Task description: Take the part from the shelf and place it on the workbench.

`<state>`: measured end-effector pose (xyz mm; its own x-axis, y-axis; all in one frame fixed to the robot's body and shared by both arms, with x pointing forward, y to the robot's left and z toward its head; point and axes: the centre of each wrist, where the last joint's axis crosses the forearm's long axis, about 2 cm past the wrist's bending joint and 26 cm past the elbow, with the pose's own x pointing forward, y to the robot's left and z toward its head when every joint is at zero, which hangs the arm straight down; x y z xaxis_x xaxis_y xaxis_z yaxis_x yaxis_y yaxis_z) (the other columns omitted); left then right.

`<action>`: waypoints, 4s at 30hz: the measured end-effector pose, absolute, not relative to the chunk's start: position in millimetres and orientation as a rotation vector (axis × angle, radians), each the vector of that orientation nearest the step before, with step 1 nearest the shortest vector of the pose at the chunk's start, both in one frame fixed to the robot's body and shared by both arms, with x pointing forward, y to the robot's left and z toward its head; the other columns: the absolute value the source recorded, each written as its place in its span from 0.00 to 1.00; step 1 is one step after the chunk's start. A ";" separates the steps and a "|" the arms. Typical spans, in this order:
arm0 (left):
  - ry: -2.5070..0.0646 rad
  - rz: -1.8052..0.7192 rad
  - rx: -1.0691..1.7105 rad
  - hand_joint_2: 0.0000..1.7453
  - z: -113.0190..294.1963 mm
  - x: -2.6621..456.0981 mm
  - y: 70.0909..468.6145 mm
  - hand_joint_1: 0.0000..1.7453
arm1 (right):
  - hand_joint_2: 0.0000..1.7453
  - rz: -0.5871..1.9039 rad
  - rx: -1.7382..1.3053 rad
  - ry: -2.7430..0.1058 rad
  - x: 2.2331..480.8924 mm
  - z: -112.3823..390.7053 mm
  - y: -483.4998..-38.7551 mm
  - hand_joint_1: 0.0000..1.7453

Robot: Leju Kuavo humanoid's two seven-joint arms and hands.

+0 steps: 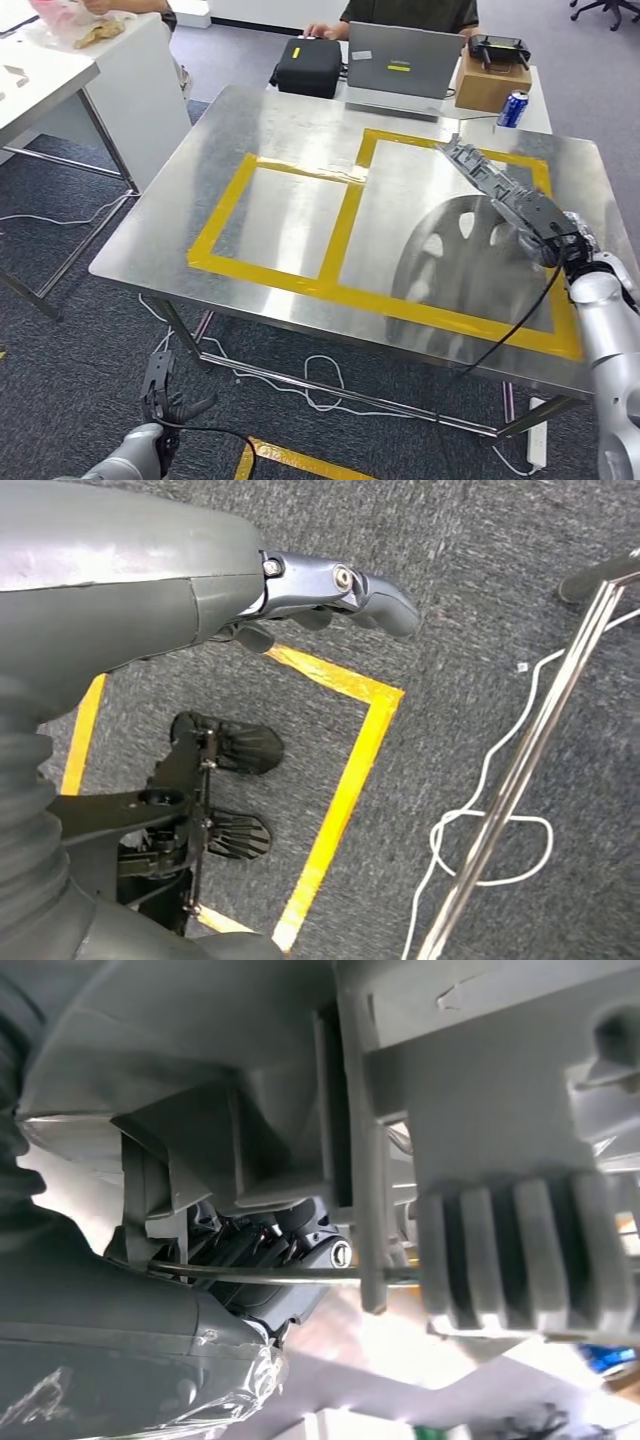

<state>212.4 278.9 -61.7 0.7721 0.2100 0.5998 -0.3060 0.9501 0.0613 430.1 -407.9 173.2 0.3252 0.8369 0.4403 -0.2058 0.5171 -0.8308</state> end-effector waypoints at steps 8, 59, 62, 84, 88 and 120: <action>-0.643 0.294 0.148 1.00 -60.3 215.8 284.3 0.00 | 1.00 0.728 -0.812 -0.958 433.4 181.6 -427.2 1.00; -0.614 0.297 0.196 0.00 -81.2 165.7 303.7 0.00 | 1.00 0.423 -0.429 -1.773 364.2 121.9 -337.6 0.00; -0.613 0.302 0.196 0.00 -81.4 165.1 303.9 0.00 | 0.75 0.403 -0.385 -1.809 361.9 124.5 -334.1 0.00; -0.575 0.348 0.204 0.00 -83.5 158.5 299.3 0.00 | 0.00 0.333 0.086 -2.035 287.0 129.3 -237.6 0.00; -0.569 0.355 0.203 0.00 -83.6 158.1 294.3 0.00 | 0.00 0.321 0.124 -2.016 279.4 123.5 -226.1 0.00; -0.541 0.398 0.212 0.00 -83.8 154.4 273.1 0.00 | 0.00 0.303 -0.072 -0.847 173.5 -67.7 -227.2 0.00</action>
